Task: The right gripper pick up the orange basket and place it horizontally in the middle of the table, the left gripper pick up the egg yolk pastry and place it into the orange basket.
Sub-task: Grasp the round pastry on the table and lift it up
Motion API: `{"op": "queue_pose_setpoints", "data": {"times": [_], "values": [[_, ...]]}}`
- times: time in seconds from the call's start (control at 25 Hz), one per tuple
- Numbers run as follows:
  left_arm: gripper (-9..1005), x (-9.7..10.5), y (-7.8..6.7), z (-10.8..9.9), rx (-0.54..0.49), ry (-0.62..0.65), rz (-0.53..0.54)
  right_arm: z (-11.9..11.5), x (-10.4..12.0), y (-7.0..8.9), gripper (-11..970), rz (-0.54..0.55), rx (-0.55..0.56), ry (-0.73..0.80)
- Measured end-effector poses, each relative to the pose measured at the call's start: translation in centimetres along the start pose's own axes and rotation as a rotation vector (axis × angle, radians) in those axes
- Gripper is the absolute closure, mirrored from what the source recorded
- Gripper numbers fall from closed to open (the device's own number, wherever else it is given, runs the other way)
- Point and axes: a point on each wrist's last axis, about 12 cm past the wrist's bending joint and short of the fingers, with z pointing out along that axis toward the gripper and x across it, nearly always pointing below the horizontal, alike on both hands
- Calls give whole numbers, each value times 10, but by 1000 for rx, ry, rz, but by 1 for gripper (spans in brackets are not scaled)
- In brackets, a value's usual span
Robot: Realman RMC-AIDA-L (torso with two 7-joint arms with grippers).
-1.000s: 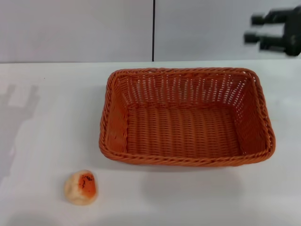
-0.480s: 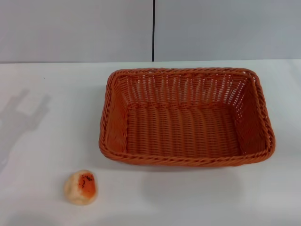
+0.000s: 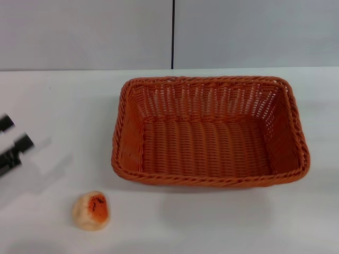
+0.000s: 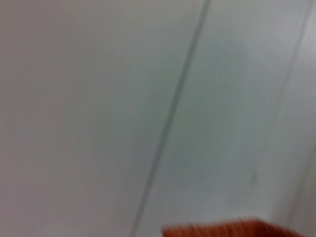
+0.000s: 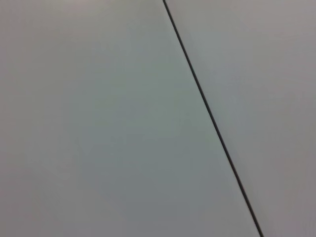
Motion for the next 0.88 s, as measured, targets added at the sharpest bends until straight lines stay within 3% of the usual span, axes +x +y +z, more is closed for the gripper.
{"op": "queue_pose_setpoints", "data": {"times": [0.08, 0.16, 0.32, 0.88], "values": [[230, 3, -2, -2, 16, 36, -4, 1, 2, -1, 447, 3, 12, 6], [230, 21, -12, -1, 79, 163, -11, 3, 3, -1, 447, 7, 20, 12], [230, 33, -17, 5, 104, 226, -23, 7, 8, 2, 447, 25, 29, 23], [242, 52, -28, 21, 160, 305, -44, 10, 17, 3, 447, 50, 54, 50]]}}
